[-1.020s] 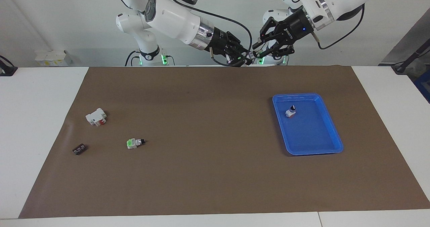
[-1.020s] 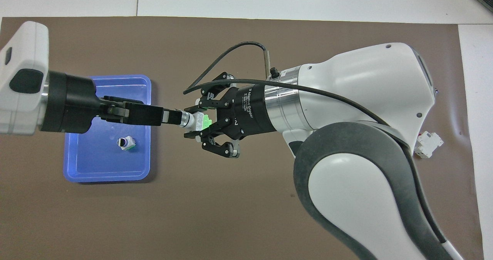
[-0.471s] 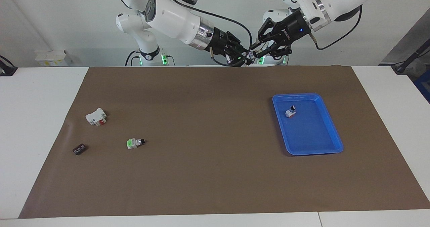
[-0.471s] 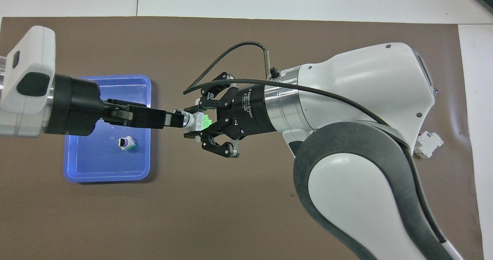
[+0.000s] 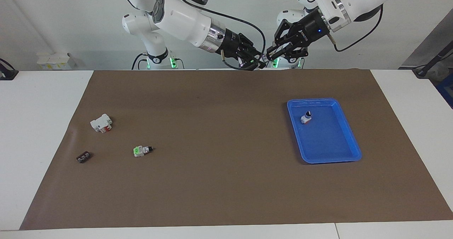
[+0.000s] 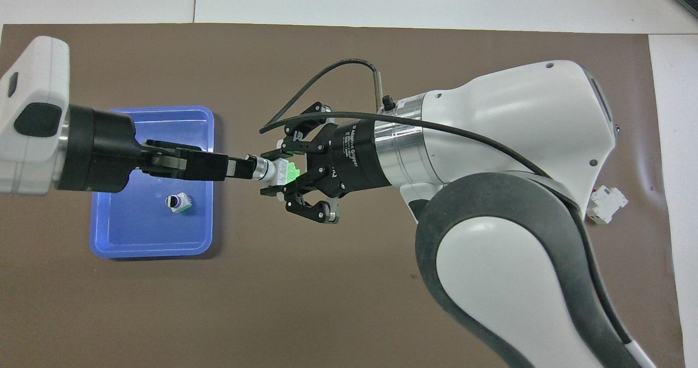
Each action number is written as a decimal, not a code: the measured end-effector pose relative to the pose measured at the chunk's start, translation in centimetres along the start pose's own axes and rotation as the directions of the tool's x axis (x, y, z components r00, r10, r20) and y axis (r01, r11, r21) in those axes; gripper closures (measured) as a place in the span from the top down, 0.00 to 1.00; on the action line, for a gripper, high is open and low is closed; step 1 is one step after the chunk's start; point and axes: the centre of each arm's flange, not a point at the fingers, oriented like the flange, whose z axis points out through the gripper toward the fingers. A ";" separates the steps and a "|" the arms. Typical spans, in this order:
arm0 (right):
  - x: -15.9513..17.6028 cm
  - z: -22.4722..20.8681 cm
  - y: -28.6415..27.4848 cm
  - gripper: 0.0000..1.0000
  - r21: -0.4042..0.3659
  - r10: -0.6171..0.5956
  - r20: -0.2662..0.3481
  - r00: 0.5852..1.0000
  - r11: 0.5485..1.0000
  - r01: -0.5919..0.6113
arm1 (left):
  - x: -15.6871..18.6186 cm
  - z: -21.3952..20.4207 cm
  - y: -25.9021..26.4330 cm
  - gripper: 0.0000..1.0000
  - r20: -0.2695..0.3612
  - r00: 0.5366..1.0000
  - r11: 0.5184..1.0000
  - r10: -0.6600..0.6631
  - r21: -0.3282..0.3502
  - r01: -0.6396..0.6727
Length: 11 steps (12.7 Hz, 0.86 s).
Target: Turn and place switch with both arms
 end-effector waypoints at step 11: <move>0.0 0.0 0.0 0.42 -0.001 0.004 -0.001 1.000 1.000 -0.004 | 0.7 0.7 -0.1 0.33 -0.067 0.998 1.000 -0.002 0.010 0.003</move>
